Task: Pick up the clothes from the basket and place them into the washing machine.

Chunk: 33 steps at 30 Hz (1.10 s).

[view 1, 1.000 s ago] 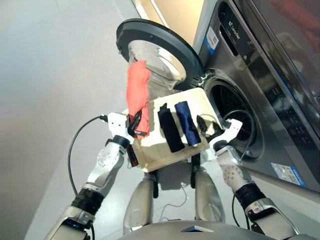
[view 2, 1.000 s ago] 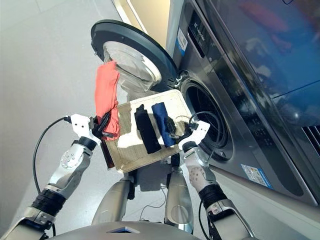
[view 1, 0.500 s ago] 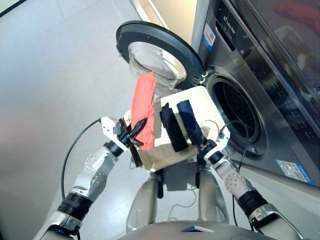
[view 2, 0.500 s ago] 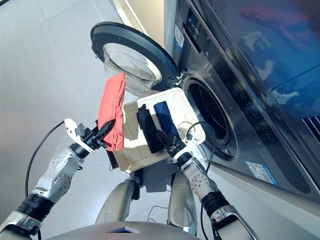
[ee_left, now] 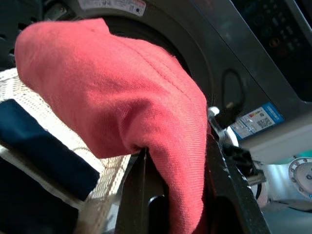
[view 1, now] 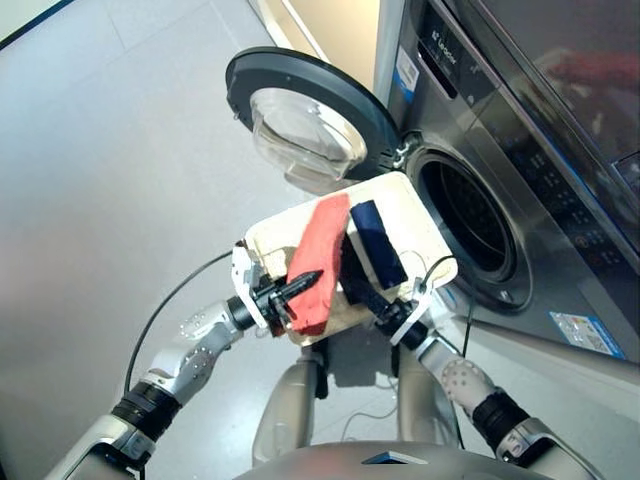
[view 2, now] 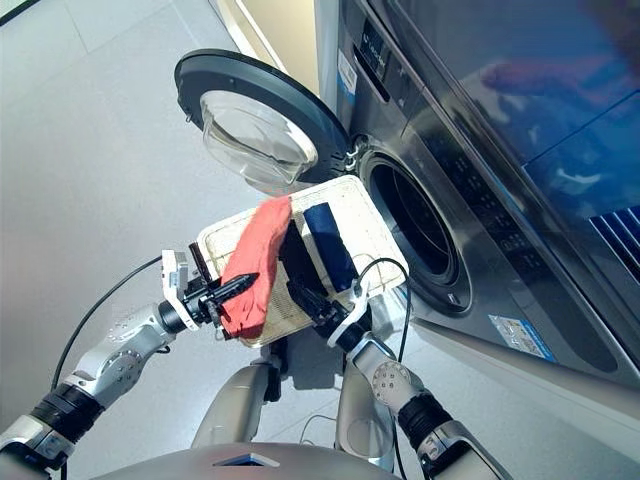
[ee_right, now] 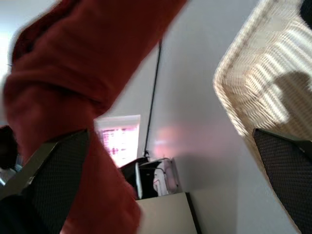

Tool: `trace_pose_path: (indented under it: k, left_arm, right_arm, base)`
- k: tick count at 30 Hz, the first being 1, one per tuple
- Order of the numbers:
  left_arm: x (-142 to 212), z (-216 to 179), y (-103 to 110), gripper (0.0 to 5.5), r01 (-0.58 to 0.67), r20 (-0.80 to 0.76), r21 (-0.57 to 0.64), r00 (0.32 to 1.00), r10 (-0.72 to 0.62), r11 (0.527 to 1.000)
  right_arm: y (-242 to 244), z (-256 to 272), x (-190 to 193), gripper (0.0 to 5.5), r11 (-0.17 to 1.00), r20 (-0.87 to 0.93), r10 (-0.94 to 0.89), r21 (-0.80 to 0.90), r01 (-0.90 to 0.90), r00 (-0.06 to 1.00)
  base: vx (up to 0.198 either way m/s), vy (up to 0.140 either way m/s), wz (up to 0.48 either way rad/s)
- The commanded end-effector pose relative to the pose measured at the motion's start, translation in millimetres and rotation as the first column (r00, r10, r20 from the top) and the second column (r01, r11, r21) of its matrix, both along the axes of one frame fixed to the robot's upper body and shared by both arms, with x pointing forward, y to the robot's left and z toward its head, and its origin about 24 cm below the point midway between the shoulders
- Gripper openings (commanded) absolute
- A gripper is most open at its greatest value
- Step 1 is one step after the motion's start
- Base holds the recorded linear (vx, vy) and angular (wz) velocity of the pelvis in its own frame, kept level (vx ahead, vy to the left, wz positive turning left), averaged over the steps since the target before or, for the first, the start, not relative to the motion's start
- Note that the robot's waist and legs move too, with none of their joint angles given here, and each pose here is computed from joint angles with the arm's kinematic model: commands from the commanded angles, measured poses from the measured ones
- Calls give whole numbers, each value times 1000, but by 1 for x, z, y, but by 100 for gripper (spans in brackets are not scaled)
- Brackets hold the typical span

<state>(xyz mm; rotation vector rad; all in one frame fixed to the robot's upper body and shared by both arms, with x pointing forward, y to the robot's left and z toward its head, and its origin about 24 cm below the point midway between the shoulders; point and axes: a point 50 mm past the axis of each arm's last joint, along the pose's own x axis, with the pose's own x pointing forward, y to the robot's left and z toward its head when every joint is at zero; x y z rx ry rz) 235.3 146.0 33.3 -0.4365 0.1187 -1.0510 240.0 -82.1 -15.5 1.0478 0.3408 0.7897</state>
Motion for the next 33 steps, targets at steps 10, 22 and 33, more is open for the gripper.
trace_pose_path:
  k: [10, 22, 33]
  left_arm:
    - [-21, 5, -35, 0, 275, -50, -117, 958, -282, 954]
    - [-30, -3, -33, 0, 350, -100, -86, 929, -358, 933]
    - [-35, -7, -53, 0, 479, -130, -58, 866, -482, 876]
  right_arm:
    - [50, 51, 14, 550, 971, 146, 100, 202, -129, 984]
    - [60, 59, 7, 550, 935, 137, 164, 294, -198, 977]
    - [82, 86, 14, 550, 922, 299, 321, 119, -369, 899]
  base:
    - [0, 0, 0]
    - [0, 0, 0]
    - [0, 0, 0]
